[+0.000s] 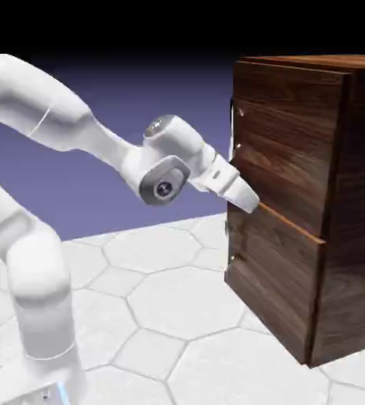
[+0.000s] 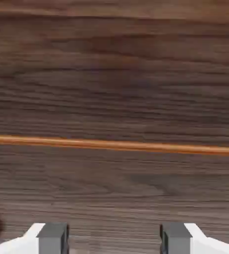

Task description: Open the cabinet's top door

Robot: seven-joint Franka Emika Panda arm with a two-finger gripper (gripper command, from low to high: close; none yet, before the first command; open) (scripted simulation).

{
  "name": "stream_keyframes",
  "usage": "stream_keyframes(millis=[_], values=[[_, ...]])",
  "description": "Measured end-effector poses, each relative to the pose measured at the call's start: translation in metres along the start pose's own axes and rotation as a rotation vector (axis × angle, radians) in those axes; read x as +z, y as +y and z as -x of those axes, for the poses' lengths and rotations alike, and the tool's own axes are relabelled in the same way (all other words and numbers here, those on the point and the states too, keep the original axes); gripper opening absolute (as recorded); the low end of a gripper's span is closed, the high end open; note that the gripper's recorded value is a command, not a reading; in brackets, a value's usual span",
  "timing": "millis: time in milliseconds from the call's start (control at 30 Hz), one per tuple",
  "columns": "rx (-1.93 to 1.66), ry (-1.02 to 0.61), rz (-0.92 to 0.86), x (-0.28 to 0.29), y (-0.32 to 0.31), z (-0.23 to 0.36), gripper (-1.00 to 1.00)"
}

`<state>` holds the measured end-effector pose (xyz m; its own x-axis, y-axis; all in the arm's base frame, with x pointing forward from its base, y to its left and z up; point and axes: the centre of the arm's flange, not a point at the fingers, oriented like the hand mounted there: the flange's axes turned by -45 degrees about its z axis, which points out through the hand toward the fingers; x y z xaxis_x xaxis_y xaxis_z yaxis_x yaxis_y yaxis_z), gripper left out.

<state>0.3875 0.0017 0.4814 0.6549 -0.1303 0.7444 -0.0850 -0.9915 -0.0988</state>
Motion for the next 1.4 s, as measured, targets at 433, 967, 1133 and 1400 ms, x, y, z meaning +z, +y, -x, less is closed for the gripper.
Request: stream_keyframes(millis=[433,967,1133,1400], values=[[0.835,0.235,-0.102,-0.081,-0.014,-0.051,0.00],[1.728,0.364,-0.459,-0.137,-0.074,-0.058,0.00],[1.976,0.345,-0.598,-0.135,-0.099,-0.051,0.00],[2.350,0.248,-0.818,-0.111,-0.140,-0.033,0.00]])
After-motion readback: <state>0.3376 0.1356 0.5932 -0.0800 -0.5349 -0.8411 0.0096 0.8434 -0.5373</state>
